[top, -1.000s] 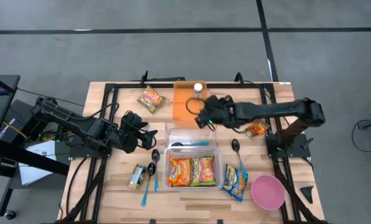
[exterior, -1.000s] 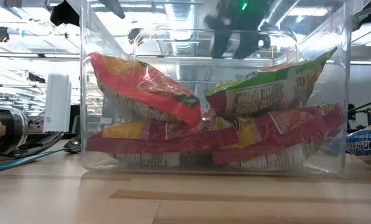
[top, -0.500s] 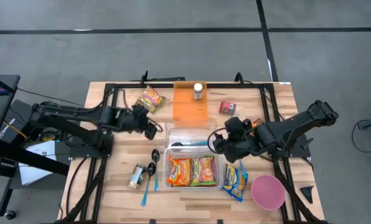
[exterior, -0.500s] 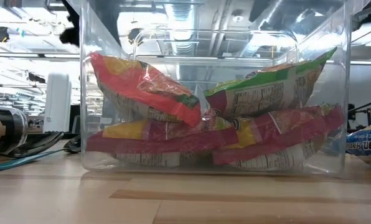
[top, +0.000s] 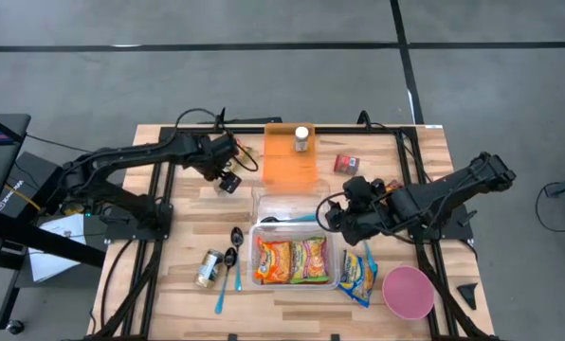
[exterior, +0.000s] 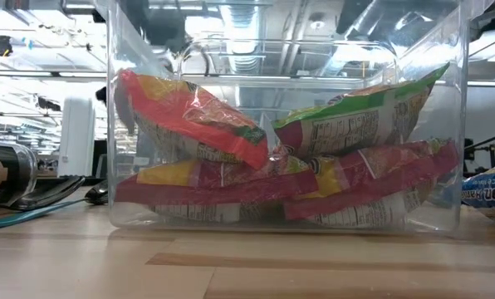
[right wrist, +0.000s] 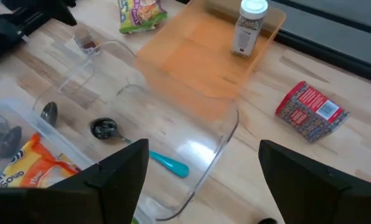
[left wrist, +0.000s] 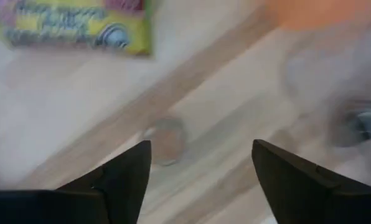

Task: Pick & Place Food Item
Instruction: Put the brown seasoning bottle into the orange transparent bin

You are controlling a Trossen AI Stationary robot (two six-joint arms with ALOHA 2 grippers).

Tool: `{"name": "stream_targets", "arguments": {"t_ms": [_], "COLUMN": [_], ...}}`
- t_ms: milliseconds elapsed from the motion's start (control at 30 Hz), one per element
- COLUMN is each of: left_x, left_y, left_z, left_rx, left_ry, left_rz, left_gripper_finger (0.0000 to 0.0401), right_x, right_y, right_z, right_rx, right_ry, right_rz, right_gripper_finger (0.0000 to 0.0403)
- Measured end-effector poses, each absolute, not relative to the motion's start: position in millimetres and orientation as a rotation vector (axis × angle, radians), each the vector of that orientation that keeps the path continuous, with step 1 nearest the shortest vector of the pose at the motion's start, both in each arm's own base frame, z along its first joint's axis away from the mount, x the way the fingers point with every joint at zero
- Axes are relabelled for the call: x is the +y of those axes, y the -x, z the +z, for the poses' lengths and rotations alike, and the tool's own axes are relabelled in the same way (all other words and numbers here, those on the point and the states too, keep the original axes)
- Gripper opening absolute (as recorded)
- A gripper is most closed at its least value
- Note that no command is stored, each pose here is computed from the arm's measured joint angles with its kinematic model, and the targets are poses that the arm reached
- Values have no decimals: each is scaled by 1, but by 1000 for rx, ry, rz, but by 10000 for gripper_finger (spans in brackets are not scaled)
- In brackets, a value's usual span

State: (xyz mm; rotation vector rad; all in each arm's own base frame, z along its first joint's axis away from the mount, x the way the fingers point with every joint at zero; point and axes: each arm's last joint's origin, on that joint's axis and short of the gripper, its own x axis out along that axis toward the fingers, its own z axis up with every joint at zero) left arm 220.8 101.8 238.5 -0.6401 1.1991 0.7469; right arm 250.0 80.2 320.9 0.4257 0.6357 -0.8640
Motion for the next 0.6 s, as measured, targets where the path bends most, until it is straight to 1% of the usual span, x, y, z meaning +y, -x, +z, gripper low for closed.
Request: {"name": "stream_targets", "arguments": {"t_ms": [167, 267, 367, 500, 600], "left_x": [119, 122, 122, 121, 119], "left_y": [-223, -226, -228, -231, -228], "left_z": [221, 214, 209, 201, 192], "left_rx": [1284, 1310, 1343, 1366, 1363], "left_ry": [634, 635, 634, 637, 656], "left_rz": [757, 756, 748, 725, 725], "left_gripper_finger": [316, 343, 361, 366, 358], "right_x": [71, 64, 60, 56, 55], "right_y": [-249, -248, -246, -244, -243], "right_z": [326, 332, 336, 339, 340], "right_rx": [638, 615, 602, 601, 602], "right_ry": [-409, -422, -426, -418, -417], "right_rz": [-860, -857, -855, -854, -858], "right_gripper_finger": [299, 299, 299, 299, 299]}}
